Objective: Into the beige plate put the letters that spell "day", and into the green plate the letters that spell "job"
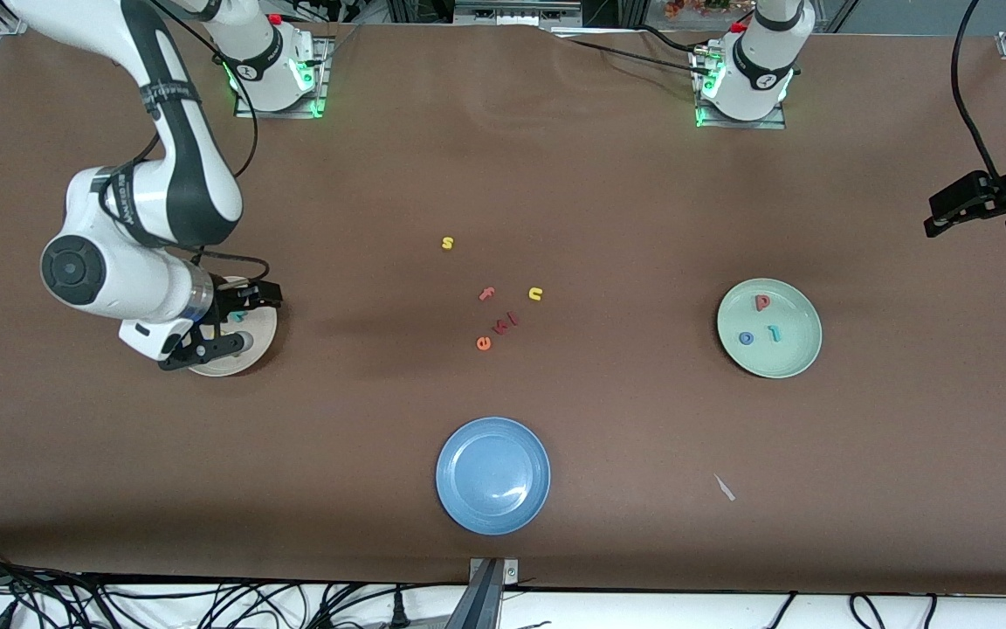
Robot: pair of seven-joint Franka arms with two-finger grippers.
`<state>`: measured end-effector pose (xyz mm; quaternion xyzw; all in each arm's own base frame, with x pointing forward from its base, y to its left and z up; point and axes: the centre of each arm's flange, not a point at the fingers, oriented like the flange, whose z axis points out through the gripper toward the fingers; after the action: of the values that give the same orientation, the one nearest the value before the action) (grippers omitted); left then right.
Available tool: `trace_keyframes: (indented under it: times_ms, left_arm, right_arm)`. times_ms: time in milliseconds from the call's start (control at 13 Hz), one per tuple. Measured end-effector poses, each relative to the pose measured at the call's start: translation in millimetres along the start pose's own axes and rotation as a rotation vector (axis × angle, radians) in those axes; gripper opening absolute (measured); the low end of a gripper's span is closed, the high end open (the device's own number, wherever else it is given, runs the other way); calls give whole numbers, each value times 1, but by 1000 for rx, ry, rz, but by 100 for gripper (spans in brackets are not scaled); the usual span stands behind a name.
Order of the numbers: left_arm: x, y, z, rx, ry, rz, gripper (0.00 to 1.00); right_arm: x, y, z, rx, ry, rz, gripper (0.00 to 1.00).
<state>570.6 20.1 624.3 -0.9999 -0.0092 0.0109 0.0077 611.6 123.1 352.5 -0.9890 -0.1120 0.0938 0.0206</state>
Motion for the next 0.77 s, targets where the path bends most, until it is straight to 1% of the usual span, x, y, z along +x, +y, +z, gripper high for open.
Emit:
trace_keyframes:
  times_ms: [154, 307, 537, 768]
  left_arm:
    - [0, 1, 0, 0, 0, 2, 100]
    - [0, 2, 0, 0, 0, 3, 100]
    - [0, 2, 0, 0, 0, 3, 100]
    - [0, 2, 0, 0, 0, 3, 100]
  right_arm:
    - [-13, -18, -31, -8, 11, 43, 100]
    - [-32, -20, -63, -14, 4, 52, 100]
    - [-62, -8, -111, -41, -8, 41, 100]
    - [-80, 26, -131, -39, -36, -3, 100]
